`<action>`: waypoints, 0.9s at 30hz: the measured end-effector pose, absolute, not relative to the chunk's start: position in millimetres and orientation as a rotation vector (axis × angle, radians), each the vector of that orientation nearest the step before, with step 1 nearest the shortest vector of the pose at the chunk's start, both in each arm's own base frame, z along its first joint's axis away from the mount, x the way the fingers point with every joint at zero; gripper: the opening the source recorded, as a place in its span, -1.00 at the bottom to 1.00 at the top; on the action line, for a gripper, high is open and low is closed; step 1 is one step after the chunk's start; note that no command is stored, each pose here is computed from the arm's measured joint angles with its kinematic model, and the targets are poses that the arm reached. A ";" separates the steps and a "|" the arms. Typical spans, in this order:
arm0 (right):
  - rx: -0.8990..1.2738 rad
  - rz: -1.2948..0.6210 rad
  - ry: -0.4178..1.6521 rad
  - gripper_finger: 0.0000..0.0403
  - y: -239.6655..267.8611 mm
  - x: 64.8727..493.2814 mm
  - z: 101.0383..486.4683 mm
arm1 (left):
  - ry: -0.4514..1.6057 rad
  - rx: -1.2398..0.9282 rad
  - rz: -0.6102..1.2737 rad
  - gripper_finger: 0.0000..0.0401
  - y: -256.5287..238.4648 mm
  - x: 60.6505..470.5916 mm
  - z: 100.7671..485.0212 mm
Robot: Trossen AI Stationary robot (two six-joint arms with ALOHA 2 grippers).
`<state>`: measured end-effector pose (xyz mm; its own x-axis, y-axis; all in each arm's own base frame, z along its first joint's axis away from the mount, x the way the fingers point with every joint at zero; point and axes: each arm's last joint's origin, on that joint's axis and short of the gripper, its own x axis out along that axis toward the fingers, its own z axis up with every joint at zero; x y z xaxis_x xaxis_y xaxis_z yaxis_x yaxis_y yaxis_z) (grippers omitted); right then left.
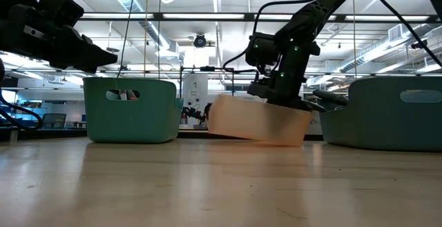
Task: Pick & Place Kitchen Items
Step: Put the silver knife into the orange bin, then adjust the orange bin
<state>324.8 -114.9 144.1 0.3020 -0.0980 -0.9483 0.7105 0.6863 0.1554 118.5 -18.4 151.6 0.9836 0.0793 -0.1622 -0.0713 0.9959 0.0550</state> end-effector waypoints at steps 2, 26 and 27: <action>0.621 -0.567 1.140 -0.85 -113.3 328.5 147.0 | 0.166 0.049 0.076 -0.93 -18.4 118.5 151.5; 0.407 -0.412 0.952 -0.59 -91.3 347.9 230.4 | 0.188 0.048 0.076 -0.93 -18.4 118.1 149.2; 0.375 -0.394 0.928 -0.59 -87.1 347.3 239.6 | 0.189 0.047 0.076 -0.93 -18.3 118.1 149.2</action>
